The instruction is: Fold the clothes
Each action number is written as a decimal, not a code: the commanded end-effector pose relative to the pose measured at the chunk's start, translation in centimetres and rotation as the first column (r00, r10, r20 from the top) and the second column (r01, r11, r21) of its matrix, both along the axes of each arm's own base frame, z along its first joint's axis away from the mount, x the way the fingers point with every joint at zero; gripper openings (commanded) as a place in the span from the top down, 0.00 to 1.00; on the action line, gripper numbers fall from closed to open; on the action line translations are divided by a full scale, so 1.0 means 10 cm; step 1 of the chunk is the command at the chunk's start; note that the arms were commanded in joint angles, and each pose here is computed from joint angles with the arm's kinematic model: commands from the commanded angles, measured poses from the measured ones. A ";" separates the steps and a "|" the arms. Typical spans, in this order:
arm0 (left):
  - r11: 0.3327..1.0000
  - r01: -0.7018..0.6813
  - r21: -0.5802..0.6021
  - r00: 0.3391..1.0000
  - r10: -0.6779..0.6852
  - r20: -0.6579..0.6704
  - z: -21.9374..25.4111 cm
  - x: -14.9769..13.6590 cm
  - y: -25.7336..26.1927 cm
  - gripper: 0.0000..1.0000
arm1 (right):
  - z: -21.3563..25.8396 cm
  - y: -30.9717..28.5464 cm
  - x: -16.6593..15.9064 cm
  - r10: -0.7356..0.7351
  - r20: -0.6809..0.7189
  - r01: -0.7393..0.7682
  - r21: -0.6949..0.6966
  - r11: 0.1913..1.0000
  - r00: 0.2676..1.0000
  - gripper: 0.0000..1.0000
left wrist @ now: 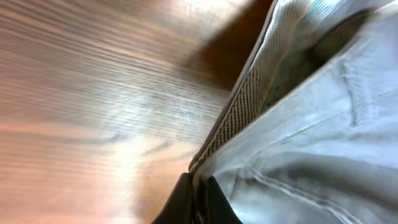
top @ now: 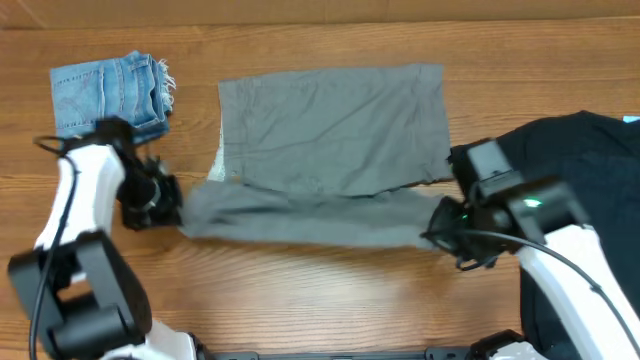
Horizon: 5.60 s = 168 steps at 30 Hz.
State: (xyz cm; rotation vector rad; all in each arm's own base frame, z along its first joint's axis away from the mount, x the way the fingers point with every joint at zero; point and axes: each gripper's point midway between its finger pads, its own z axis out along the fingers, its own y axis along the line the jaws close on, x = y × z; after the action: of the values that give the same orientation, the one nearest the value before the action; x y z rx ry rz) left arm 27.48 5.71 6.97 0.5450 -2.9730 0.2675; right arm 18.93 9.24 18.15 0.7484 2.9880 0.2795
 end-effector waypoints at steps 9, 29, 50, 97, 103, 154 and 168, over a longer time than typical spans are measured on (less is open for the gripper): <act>0.972 -0.088 0.219 0.922 -0.004 0.387 1.56 -0.02 0.33 0.96 | 1.40 -0.21 0.06 -0.039 0.366 0.037 0.011 0.999 0.930 0.96; 0.960 -0.068 0.271 0.944 -0.026 0.329 1.01 0.28 0.36 0.96 | 0.68 -0.25 1.35 -0.041 0.272 0.112 -0.252 0.961 0.961 0.94; 0.990 -0.001 0.141 0.970 -0.033 0.241 0.31 0.60 0.24 0.26 | -0.45 -0.73 1.82 0.001 -0.053 -0.005 -0.084 0.996 0.999 0.04; 0.986 -0.131 0.108 0.963 0.101 0.248 -0.31 0.33 0.54 0.43 | -1.31 0.13 1.05 0.258 -0.032 -0.224 0.405 0.887 0.965 0.22; 0.986 -0.127 0.107 0.965 0.098 0.245 -0.31 0.33 0.53 0.43 | -1.25 0.37 0.96 0.319 -0.019 -0.274 0.464 0.843 0.948 0.29; 0.988 -0.114 0.104 0.970 0.088 0.228 -0.32 0.29 0.51 0.44 | -1.25 0.76 1.35 0.077 -0.011 -0.061 0.508 0.859 0.997 0.19; 0.988 -0.114 0.103 0.970 0.088 0.228 -0.32 0.29 0.51 0.44 | -1.10 0.97 1.31 0.090 -0.026 -0.056 0.598 0.799 0.996 0.23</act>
State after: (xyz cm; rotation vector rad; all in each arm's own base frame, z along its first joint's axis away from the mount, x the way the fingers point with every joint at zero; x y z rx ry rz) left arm 29.71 10.97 3.38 0.7504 -3.1766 0.1610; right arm 31.93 18.42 5.77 0.7323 3.0065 1.2235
